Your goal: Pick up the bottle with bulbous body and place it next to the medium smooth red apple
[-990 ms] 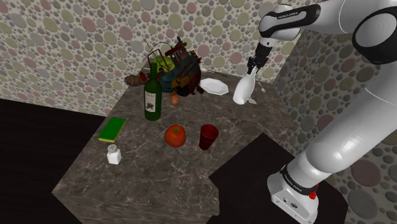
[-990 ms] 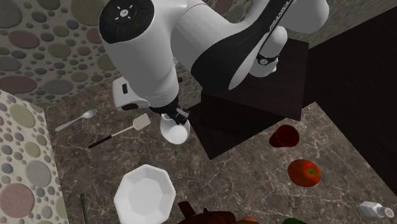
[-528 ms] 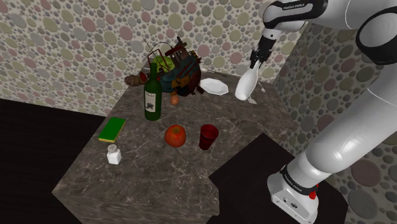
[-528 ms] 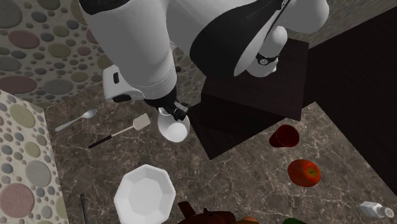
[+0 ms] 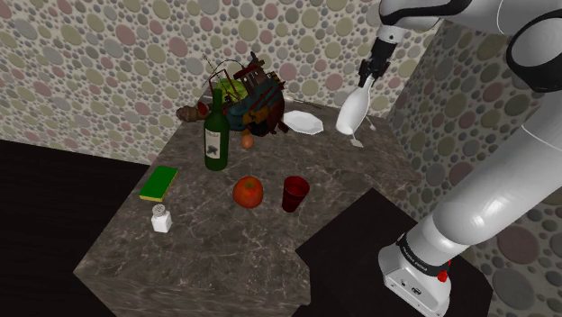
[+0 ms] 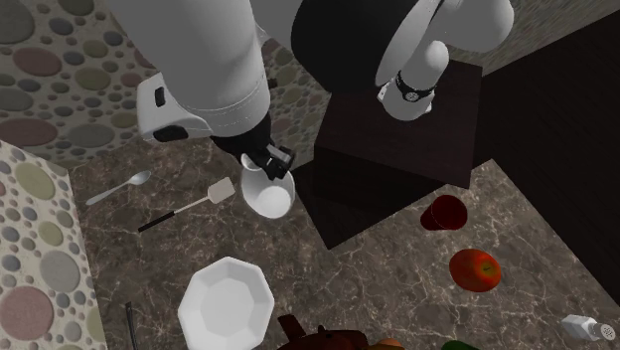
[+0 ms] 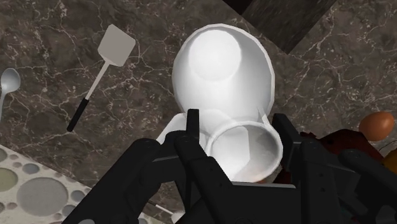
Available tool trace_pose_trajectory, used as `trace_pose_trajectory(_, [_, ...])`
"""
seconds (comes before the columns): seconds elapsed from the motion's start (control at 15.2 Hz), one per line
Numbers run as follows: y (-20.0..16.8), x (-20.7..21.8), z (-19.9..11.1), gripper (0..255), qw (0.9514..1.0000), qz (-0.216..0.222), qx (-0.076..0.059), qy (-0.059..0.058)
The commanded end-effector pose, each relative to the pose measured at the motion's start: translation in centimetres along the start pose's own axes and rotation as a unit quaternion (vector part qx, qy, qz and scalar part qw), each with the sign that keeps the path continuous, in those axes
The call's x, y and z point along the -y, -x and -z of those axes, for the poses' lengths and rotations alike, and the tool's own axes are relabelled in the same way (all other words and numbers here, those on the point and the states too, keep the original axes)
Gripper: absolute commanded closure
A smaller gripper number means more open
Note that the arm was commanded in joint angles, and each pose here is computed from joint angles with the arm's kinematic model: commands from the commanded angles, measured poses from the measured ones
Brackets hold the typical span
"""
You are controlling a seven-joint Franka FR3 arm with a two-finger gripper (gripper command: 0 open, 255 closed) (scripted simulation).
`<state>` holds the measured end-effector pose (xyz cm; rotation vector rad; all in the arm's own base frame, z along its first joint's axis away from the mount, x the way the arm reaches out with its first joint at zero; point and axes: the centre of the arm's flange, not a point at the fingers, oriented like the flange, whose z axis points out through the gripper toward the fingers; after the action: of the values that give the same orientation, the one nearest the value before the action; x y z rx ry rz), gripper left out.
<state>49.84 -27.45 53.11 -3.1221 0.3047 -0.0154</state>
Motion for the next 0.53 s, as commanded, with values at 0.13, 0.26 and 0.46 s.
trace_pose_trajectory(0.13, [0.0,0.1,2.1,255,1.0000,0.000,0.000,0.000])
trace_pose_trajectory(0.26, [0.0,0.1,3.2,255,1.0000,0.000,0.000,0.000])
trace_pose_trajectory(0.46, [0.0,0.1,4.8,255,1.0000,0.000,0.000,0.000])
